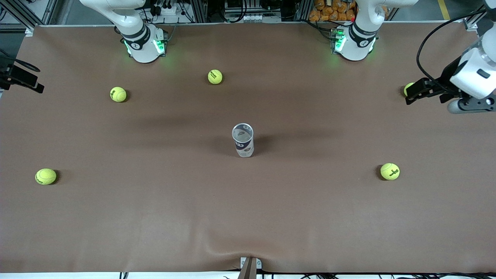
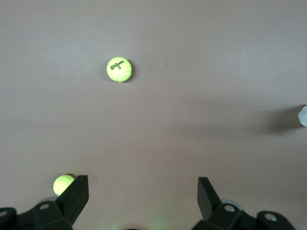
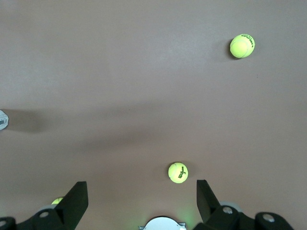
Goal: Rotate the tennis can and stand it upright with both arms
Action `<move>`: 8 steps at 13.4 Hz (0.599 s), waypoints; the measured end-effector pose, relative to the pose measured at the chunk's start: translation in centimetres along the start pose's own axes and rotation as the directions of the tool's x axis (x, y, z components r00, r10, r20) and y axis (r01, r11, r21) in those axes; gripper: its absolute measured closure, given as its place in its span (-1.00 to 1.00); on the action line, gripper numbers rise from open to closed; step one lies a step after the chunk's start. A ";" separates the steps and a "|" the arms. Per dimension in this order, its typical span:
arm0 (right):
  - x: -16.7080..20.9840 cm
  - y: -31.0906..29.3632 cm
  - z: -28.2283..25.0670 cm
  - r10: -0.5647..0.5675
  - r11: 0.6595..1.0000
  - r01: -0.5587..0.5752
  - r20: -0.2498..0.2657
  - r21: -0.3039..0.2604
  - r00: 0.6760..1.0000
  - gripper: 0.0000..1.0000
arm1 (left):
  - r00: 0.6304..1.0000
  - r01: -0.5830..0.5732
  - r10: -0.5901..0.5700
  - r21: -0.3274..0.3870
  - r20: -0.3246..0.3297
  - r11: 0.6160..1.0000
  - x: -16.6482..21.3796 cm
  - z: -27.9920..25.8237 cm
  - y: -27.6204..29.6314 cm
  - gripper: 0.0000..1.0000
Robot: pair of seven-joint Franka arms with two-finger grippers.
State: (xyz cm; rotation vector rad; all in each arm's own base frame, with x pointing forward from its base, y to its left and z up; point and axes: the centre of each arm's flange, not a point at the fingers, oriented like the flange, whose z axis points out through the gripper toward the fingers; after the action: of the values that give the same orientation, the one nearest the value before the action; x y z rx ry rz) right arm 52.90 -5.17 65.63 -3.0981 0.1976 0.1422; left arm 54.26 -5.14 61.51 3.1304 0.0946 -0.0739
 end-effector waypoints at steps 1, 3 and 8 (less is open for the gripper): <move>0.0 -0.1 0.0 -0.002 1.000 0.002 0.000 0.000 1.000 -1.00 | 1.000 0.008 -0.008 -0.002 -0.004 1.000 -0.2 -0.2 -0.5 -1.00; 0.0 -0.3 0.0 -0.005 1.000 0.005 0.000 0.000 1.000 -1.00 | 1.000 0.014 -0.014 -0.004 -0.012 1.000 -0.3 -0.7 -1.1 -1.00; 0.0 -0.3 0.1 -0.005 1.000 0.005 0.002 -0.001 1.000 -1.00 | 1.000 -0.004 0.004 -0.006 -0.022 1.000 -0.2 -0.8 -1.8 -1.00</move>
State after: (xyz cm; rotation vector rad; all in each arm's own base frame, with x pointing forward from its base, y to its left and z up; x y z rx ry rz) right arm 52.92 -4.90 65.55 -3.0986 0.1899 0.1457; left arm 54.03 -3.34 62.31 3.1260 0.0890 -0.0394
